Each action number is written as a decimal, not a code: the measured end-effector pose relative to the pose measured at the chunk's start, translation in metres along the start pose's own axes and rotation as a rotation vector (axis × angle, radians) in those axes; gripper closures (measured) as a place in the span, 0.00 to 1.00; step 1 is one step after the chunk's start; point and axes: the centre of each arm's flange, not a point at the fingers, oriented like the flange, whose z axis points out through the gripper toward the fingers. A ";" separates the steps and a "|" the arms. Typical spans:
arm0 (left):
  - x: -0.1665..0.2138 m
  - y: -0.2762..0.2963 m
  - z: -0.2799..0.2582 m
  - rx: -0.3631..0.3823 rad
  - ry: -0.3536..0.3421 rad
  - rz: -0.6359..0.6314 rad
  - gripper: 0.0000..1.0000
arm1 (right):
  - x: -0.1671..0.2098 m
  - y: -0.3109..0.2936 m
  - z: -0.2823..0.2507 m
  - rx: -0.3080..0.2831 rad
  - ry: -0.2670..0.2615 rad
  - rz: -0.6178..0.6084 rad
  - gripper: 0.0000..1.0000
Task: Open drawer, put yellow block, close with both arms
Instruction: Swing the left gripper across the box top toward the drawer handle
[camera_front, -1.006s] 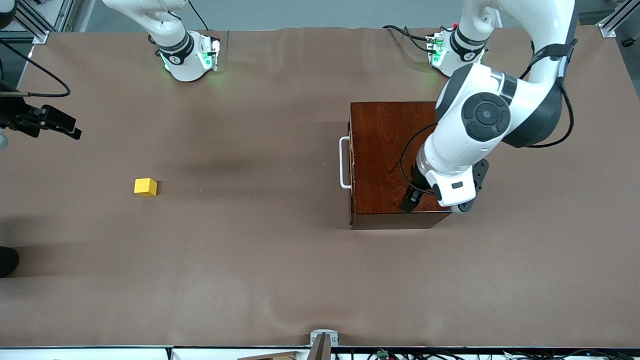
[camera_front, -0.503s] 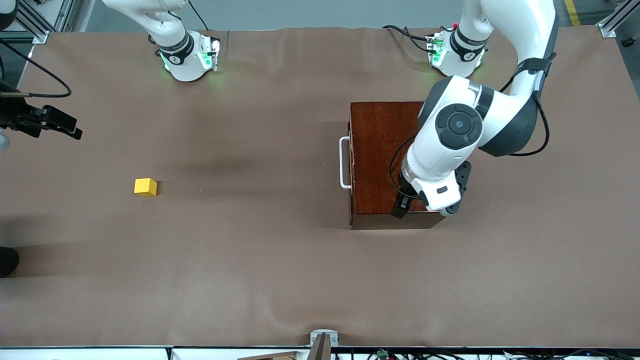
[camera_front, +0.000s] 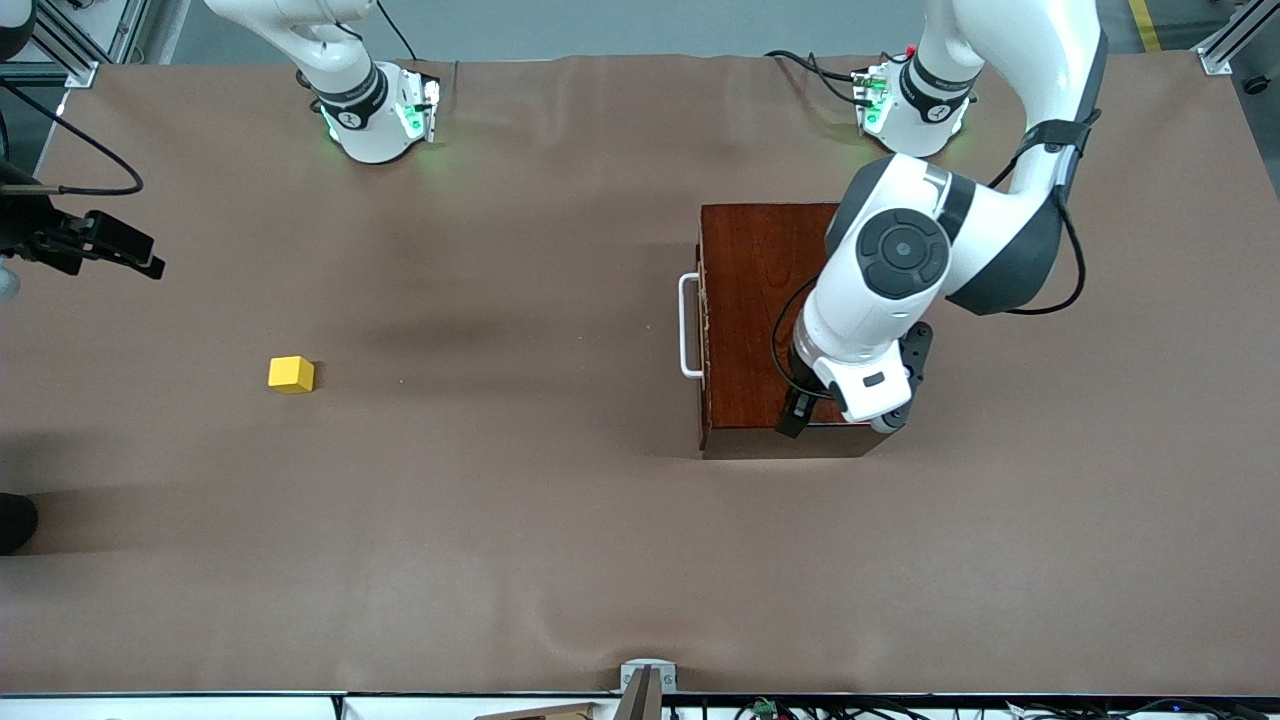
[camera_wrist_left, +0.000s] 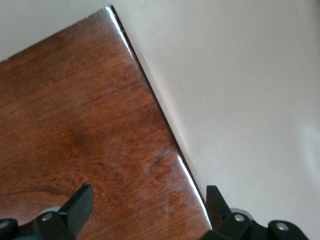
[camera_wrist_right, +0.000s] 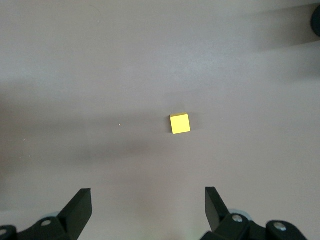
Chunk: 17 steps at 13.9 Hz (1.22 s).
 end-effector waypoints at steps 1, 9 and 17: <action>-0.005 0.001 0.004 -0.001 0.000 0.008 0.00 | 0.000 0.000 0.000 0.000 0.000 0.000 0.00; -0.013 0.006 0.015 -0.018 0.003 0.018 0.00 | 0.000 0.000 0.000 0.000 0.000 0.000 0.00; -0.011 0.007 0.017 -0.024 0.007 0.018 0.00 | 0.000 0.000 0.000 0.000 0.000 0.000 0.00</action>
